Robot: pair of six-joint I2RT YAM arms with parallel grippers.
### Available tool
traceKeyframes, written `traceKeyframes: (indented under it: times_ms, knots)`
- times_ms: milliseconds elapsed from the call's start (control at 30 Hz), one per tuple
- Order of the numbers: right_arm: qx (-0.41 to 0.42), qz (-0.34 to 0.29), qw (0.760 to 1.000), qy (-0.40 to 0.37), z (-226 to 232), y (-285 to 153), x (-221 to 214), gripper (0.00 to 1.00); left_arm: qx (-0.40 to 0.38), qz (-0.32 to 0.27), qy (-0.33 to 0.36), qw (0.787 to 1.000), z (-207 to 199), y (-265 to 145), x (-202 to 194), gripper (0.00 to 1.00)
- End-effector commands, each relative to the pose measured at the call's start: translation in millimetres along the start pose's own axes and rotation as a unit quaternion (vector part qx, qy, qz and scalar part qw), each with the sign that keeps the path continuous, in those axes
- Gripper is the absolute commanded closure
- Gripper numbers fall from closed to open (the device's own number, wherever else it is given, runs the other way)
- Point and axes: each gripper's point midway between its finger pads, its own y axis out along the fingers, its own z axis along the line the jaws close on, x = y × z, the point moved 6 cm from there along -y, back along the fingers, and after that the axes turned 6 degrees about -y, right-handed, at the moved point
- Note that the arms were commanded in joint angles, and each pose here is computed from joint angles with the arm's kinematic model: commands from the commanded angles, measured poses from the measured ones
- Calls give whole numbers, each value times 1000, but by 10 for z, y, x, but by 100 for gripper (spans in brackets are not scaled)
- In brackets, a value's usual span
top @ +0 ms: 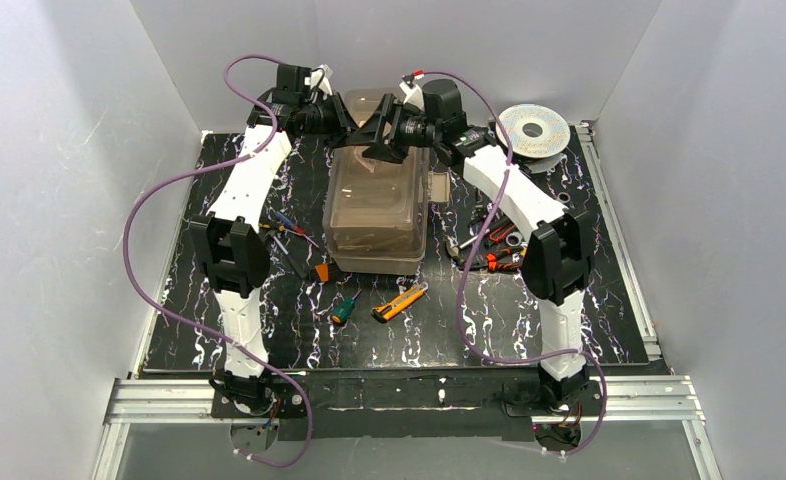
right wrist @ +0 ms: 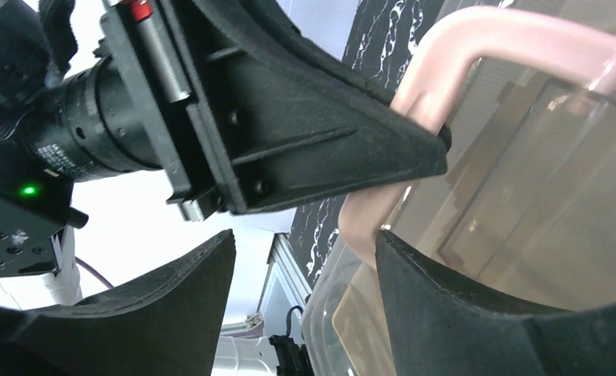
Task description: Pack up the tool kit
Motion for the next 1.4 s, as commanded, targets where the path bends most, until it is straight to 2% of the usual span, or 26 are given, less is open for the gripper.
traceKeyframes:
  times_ms: [0,333,567,767,1000,1367]
  knots:
    - [7,-49,997,-64,567,-407,199,26,-9,-29,29,999,-119,-230,126,100]
    - [-58,-134,986,-84,383,-1127,346,25,-54,-66,10,996,-213,-578,390,100]
    - [-144,-148,975,-77,-129,-1401,467,25,-98,-84,-34,991,-29,-805,588,100]
    - [-259,-144,952,-81,-658,-1305,521,28,-151,-92,-104,979,481,-882,774,100]
    - [-333,-114,929,-118,-1106,-1067,718,29,-186,-89,-126,970,738,-865,858,100]
    - [-300,-90,940,-135,-1396,-651,852,33,-212,-85,-124,966,766,-848,862,100]
